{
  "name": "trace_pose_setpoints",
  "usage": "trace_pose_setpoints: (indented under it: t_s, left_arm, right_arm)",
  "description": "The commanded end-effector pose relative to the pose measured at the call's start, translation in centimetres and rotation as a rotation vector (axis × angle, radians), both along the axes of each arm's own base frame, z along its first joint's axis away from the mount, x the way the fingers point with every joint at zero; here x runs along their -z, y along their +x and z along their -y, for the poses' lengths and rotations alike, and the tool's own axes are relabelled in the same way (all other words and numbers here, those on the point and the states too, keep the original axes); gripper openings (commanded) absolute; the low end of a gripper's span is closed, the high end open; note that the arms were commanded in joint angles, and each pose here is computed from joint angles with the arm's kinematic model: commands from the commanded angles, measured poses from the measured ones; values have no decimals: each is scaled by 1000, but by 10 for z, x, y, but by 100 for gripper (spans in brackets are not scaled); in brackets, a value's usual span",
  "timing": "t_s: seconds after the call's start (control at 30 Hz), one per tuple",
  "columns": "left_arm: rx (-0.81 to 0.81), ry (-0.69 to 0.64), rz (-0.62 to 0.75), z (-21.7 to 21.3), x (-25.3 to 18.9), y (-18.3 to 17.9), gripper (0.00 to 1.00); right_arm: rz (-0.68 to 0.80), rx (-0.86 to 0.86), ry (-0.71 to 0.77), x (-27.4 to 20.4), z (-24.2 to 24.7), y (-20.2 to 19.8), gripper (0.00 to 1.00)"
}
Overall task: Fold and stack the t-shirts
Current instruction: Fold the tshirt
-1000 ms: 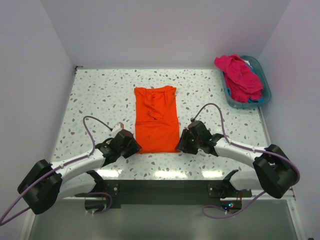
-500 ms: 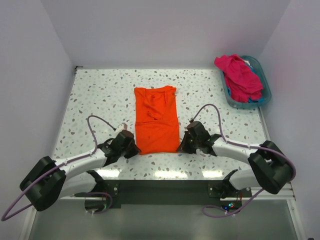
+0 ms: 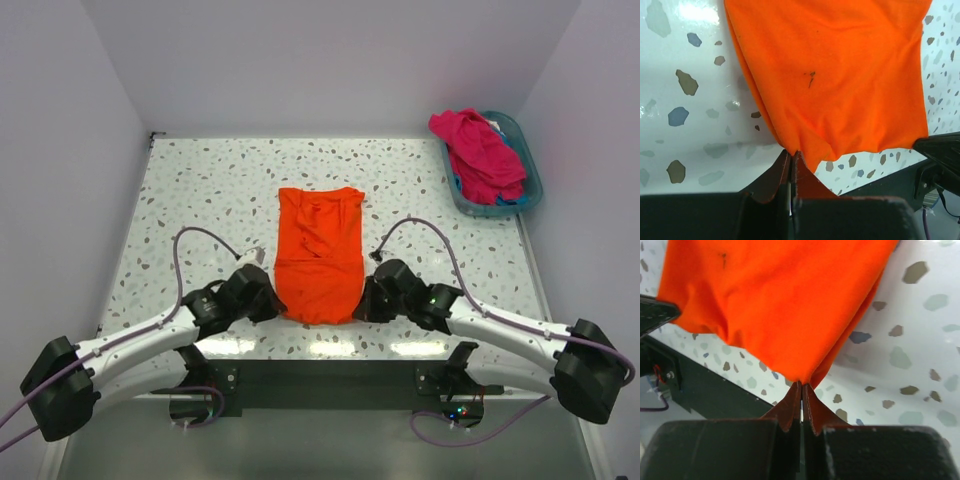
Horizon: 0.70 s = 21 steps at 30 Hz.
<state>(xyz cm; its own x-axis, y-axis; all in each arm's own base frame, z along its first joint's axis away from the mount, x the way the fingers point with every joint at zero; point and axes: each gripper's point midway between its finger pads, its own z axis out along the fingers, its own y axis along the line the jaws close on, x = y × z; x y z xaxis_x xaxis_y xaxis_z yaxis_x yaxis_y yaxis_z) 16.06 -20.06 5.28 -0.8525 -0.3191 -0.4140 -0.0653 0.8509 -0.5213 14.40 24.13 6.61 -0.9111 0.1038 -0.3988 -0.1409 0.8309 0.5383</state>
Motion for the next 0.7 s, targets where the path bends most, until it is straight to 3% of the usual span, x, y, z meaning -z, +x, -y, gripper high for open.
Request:
trace_pose_setpoints:
  t_s: [0.0,0.23,0.5,0.67]
  left_arm:
    - [3,13,78,2,-33,13,0]
    - [-15,19,236,4,-97,92,0]
    - [-48,-17,323,21,-142,167,0]
    - [-106,-57,350,19,-158,219,0]
  right_arm:
    - [86,33,-82,-18,16,14,0]
    - [201,57,-172,-60,11,68,0]
    - [251,124,-109,-109,0,165,0]
    - [211,174,-83,-104,6,217,0]
